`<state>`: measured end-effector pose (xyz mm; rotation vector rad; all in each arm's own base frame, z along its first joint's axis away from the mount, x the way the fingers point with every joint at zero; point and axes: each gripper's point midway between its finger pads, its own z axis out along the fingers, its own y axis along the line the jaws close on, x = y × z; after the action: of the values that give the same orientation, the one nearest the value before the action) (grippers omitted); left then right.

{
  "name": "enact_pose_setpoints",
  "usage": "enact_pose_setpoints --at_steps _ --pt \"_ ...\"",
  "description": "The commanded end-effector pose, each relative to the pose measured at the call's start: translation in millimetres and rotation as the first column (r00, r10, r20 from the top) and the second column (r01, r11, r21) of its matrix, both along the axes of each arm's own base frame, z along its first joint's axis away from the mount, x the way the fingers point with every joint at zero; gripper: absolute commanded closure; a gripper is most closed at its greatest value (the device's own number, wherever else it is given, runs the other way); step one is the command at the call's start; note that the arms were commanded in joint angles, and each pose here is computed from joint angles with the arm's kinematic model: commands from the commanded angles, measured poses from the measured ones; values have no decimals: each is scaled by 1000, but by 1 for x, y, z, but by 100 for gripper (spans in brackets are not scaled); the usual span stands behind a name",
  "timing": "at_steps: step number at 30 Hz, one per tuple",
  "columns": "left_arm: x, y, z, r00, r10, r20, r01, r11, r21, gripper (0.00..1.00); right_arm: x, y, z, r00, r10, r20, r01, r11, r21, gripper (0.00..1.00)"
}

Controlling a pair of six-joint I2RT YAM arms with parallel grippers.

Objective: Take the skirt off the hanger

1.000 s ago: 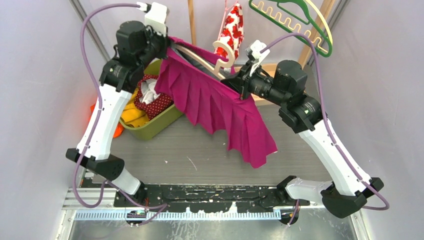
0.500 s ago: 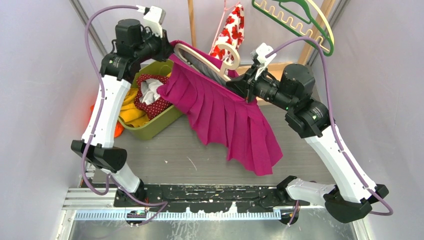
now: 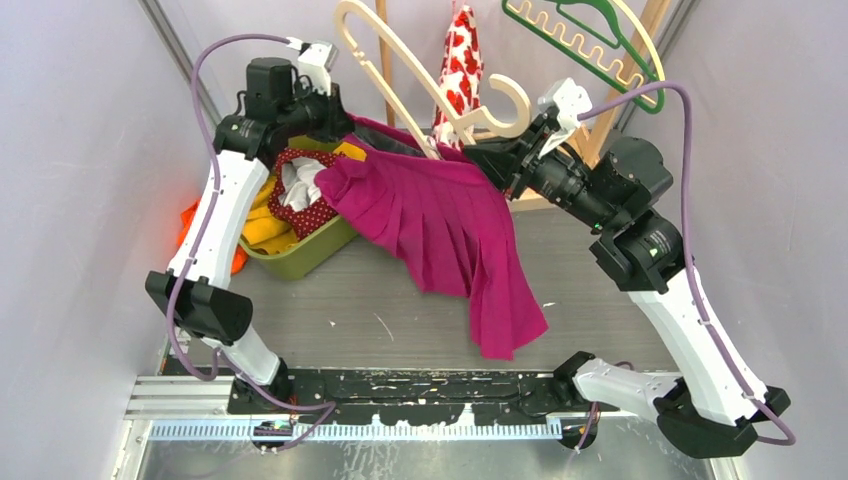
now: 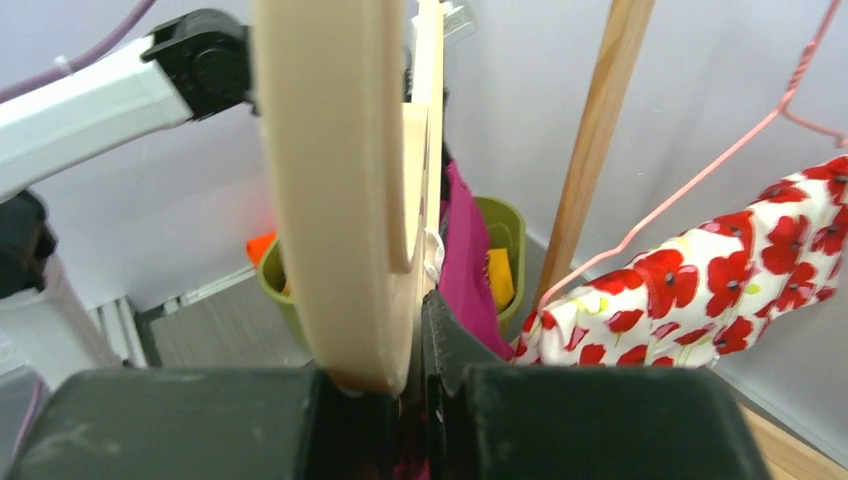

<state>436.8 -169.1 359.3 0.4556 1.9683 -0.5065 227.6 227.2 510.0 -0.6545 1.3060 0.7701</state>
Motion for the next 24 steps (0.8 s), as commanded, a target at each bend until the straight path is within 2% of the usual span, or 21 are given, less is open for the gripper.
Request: enact_pose_setpoints --at_steps 1,7,11,16,18,20,22,24 --pt "-22 27 69 978 90 186 -90 996 -10 87 -11 -30 96 962 -132 238 71 965 252 100" --pt "-112 0 143 957 -47 286 100 979 -175 88 25 -32 112 927 -266 265 158 916 368 99" --pt "-152 2 180 931 -68 359 148 968 -202 88 49 -19 118 924 -280 259 155 896 417 99" --pt "-162 32 233 875 52 482 35 985 -169 91 55 -28 122 908 -338 249 209 879 429 99" --pt "-162 44 257 836 112 537 -20 985 -174 98 48 -39 121 896 -368 250 239 873 425 99" --pt "-165 55 283 783 167 599 -59 979 -197 100 41 -51 119 881 -399 254 273 868 415 99" --pt "-159 59 295 751 200 630 -83 974 -211 100 34 -61 114 871 -421 254 299 864 406 99" --pt "-152 60 286 763 206 613 -100 974 -203 100 27 -70 108 862 -439 253 321 860 398 99"
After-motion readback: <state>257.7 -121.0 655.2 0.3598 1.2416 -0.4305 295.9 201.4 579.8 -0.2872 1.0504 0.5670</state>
